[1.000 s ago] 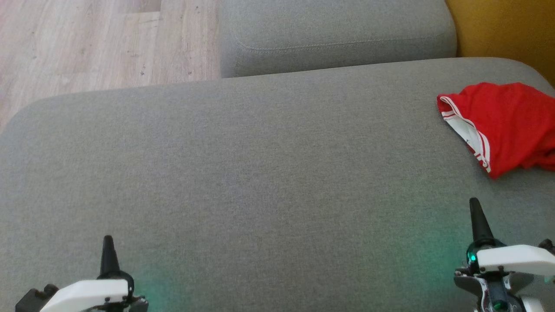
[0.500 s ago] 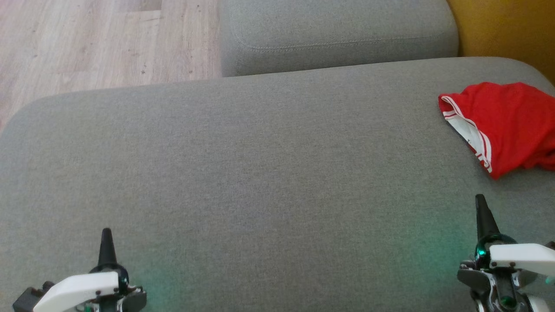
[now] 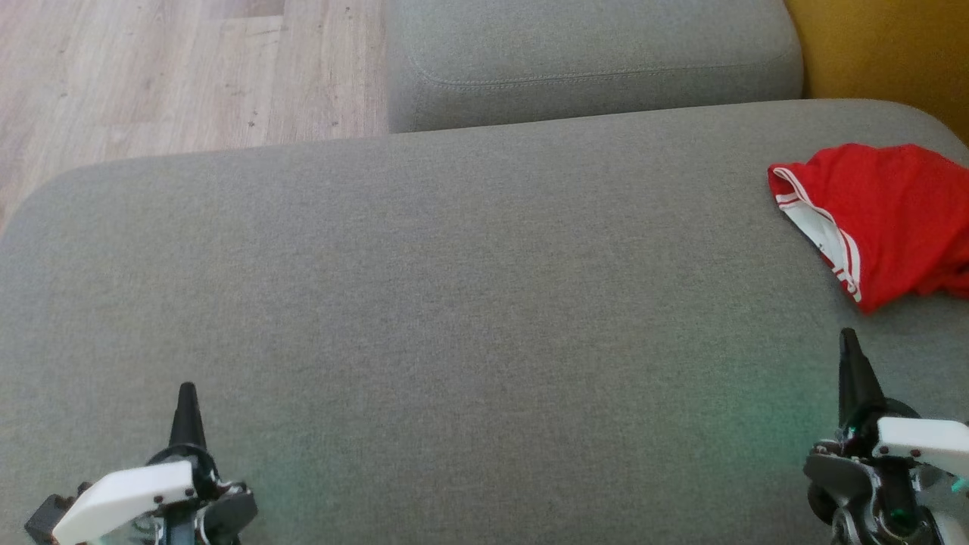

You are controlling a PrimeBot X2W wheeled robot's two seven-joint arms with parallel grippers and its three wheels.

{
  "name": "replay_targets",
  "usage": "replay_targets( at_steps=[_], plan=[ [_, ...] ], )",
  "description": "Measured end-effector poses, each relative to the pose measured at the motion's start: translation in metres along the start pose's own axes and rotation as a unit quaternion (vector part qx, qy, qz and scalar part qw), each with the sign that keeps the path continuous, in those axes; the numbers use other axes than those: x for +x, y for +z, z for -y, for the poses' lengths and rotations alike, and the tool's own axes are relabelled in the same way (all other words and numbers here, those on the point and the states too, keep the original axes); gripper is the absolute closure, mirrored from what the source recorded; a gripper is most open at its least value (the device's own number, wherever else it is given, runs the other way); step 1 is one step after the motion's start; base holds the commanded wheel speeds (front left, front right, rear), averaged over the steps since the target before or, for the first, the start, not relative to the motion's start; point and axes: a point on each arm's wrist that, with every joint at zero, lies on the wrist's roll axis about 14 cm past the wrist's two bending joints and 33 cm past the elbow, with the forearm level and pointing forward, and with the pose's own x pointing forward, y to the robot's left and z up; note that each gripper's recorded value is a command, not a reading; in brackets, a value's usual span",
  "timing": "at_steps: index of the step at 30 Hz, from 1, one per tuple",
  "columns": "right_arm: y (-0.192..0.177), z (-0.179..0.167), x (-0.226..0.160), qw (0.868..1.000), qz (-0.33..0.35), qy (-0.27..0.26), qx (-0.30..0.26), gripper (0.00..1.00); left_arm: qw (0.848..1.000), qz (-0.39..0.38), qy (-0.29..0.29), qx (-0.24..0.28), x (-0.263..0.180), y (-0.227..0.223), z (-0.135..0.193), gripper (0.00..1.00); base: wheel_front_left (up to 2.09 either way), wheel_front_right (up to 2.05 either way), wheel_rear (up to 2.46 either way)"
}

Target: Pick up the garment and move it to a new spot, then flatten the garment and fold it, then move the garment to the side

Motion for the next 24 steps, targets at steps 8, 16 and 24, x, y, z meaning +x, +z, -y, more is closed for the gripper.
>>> replay_targets(
  at_steps=[8,16,24],
  plan=[
    [0.003,-0.009,0.005,0.999,0.004,0.014,0.041,1.0,0.999,-0.002,-0.021,-0.035,0.004,0.0,0.011,1.0,0.0,0.0,0.0],
    [0.003,-0.009,0.005,0.999,0.005,0.014,0.042,1.0,0.999,-0.004,-0.022,-0.035,0.004,0.0,0.012,1.0,0.0,0.0,0.0],
    [0.003,-0.009,0.005,0.999,0.005,0.014,0.042,1.0,0.999,-0.004,-0.022,-0.035,0.004,0.0,0.012,1.0,0.0,0.0,0.0]
  ],
)
